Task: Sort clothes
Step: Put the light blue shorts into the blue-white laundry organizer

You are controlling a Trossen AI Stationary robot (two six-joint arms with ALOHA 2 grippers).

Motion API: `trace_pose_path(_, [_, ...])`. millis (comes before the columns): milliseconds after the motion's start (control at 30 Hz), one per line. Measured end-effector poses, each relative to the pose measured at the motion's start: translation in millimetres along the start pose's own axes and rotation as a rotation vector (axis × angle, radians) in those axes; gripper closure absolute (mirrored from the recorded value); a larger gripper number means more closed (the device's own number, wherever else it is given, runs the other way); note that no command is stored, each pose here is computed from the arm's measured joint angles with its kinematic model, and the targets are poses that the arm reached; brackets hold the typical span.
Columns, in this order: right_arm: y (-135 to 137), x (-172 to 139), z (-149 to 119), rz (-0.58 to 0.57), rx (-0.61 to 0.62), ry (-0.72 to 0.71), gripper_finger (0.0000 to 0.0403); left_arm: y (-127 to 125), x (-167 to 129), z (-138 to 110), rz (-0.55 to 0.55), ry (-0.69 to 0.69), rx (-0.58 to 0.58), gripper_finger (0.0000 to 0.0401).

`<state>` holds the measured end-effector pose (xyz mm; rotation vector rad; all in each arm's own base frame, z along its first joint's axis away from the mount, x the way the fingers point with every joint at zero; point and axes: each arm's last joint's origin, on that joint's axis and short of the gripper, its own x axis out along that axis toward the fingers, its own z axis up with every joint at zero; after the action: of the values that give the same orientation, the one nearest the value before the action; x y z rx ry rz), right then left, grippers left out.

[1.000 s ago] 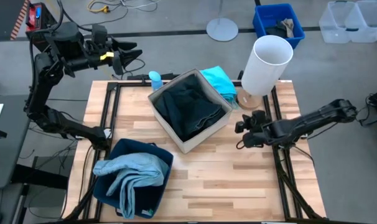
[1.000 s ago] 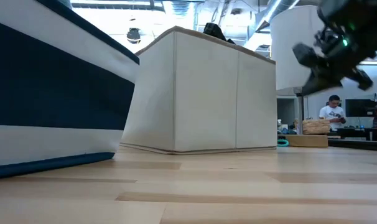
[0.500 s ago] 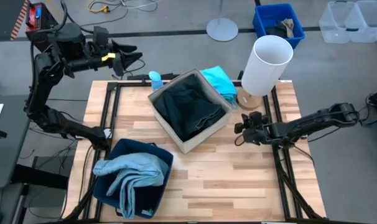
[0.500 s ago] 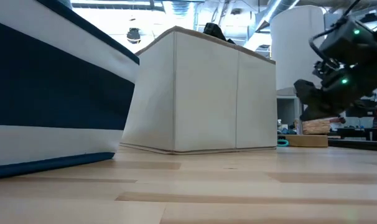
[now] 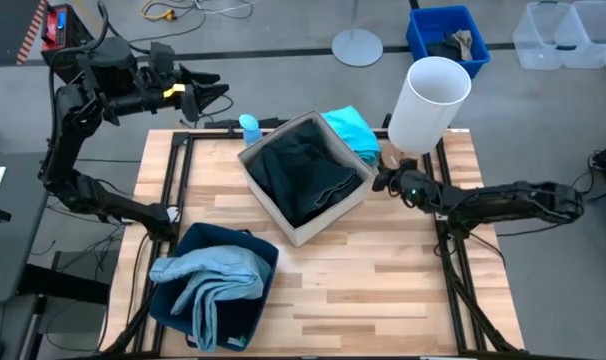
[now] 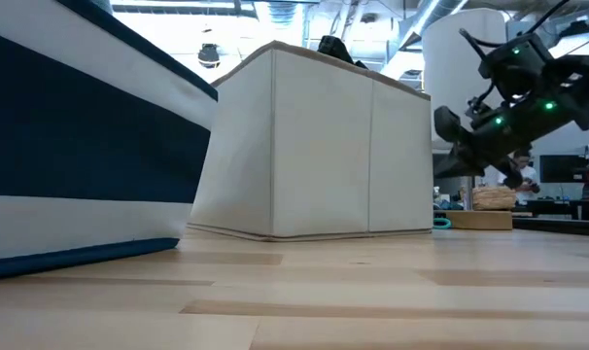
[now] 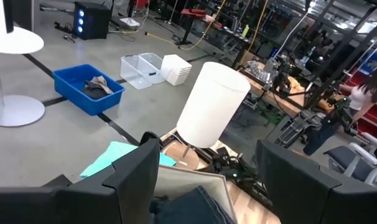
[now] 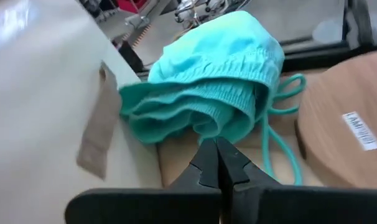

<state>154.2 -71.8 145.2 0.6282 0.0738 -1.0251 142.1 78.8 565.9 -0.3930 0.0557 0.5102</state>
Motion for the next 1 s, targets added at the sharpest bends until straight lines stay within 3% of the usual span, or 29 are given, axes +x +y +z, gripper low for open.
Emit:
trace_pose_path(567, [5,6,2,0.010,0.602,-0.035,0.0403,0,0,1,-0.001,-0.006,0.025,0.0138])
trace_pose_path(800, [10,22,-2,0.066,0.754,-0.081,0.0403,0,0,1,-0.002,-0.006,0.024,0.0138])
trace_pose_path(1000, [6,34,-15,0.009,0.927,-0.145,0.0401,0,0,1,-0.004,-0.011,0.020,0.0138])
